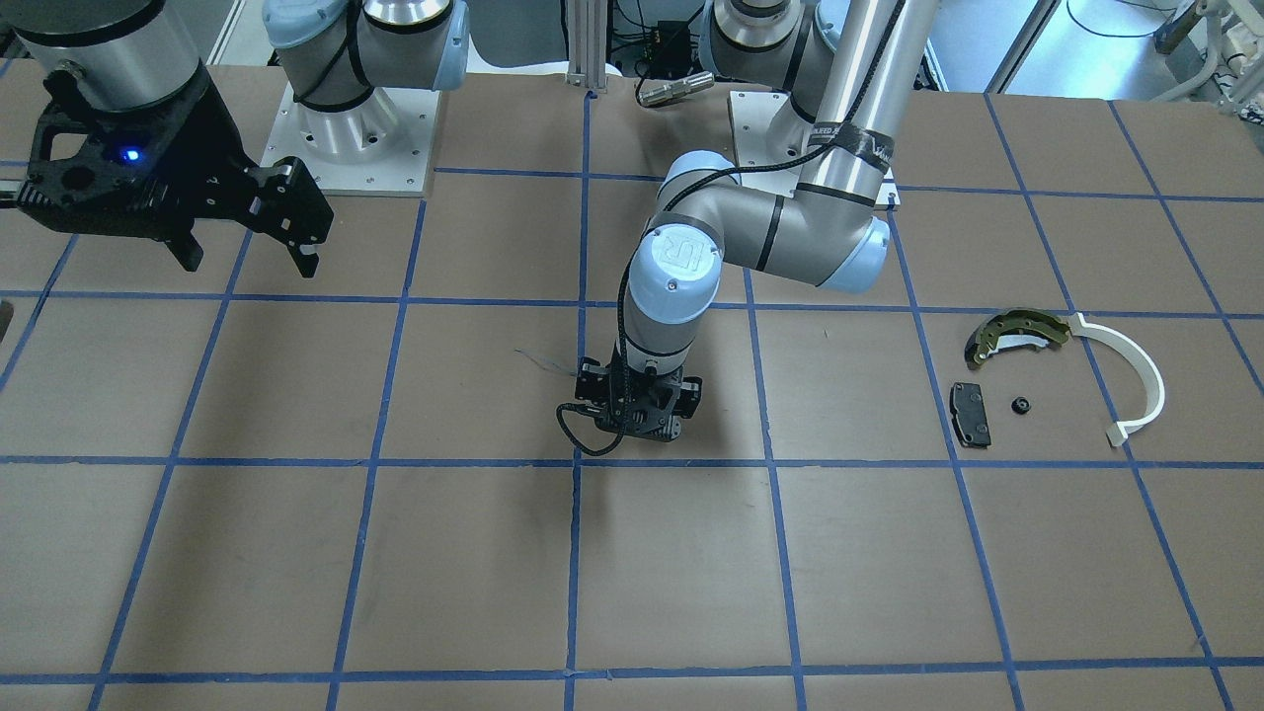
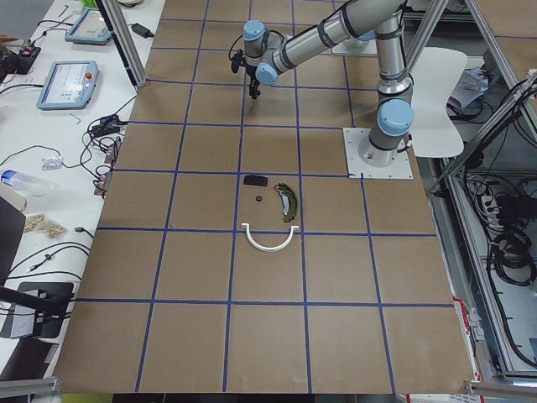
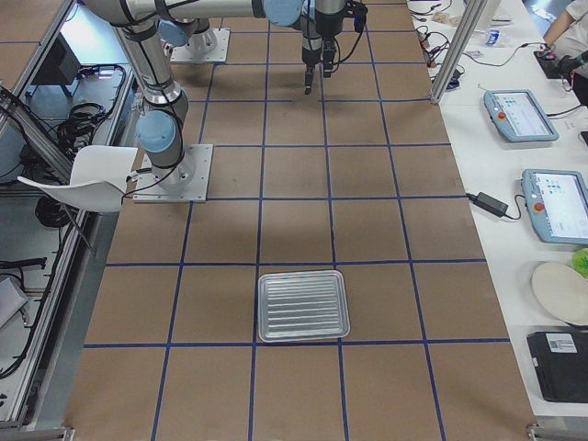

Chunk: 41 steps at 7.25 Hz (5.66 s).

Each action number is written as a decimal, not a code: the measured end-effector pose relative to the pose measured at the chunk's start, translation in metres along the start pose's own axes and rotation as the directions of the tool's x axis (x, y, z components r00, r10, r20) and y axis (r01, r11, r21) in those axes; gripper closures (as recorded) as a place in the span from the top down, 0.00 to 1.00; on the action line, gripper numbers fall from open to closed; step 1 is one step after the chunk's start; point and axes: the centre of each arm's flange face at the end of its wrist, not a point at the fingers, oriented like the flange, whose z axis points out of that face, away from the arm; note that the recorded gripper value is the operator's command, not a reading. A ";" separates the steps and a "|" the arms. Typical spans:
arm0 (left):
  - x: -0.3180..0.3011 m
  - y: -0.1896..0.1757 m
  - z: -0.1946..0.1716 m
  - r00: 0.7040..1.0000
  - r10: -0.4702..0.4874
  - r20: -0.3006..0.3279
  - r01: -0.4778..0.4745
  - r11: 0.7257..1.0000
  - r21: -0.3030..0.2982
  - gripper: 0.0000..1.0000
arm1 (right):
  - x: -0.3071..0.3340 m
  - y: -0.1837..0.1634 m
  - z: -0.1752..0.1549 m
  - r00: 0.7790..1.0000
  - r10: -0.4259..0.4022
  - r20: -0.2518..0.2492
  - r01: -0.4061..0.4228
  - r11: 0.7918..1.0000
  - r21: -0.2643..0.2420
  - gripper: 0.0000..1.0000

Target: Place bearing gear from tray to pile

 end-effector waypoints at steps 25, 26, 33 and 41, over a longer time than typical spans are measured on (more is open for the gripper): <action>-0.407 -0.033 -0.165 0.994 -0.055 0.096 0.070 0.984 -0.161 0.00 | 0.000 -0.007 0.009 1.000 -0.011 -0.007 0.011 1.000 -0.002 1.00; -0.458 -0.016 -0.165 0.995 -0.040 0.092 0.054 0.987 -0.154 0.00 | 0.000 -0.009 0.017 1.000 -0.013 -0.010 0.013 1.000 0.002 1.00; -0.538 0.049 -0.081 0.995 -0.036 0.095 0.048 0.991 -0.127 0.00 | -0.001 -0.004 0.017 1.000 -0.023 0.001 0.023 0.999 0.043 1.00; -0.532 0.067 -0.057 0.996 -0.041 0.082 0.056 0.981 -0.186 0.00 | 0.001 0.004 0.016 0.995 -0.095 -0.014 0.095 0.995 0.012 1.00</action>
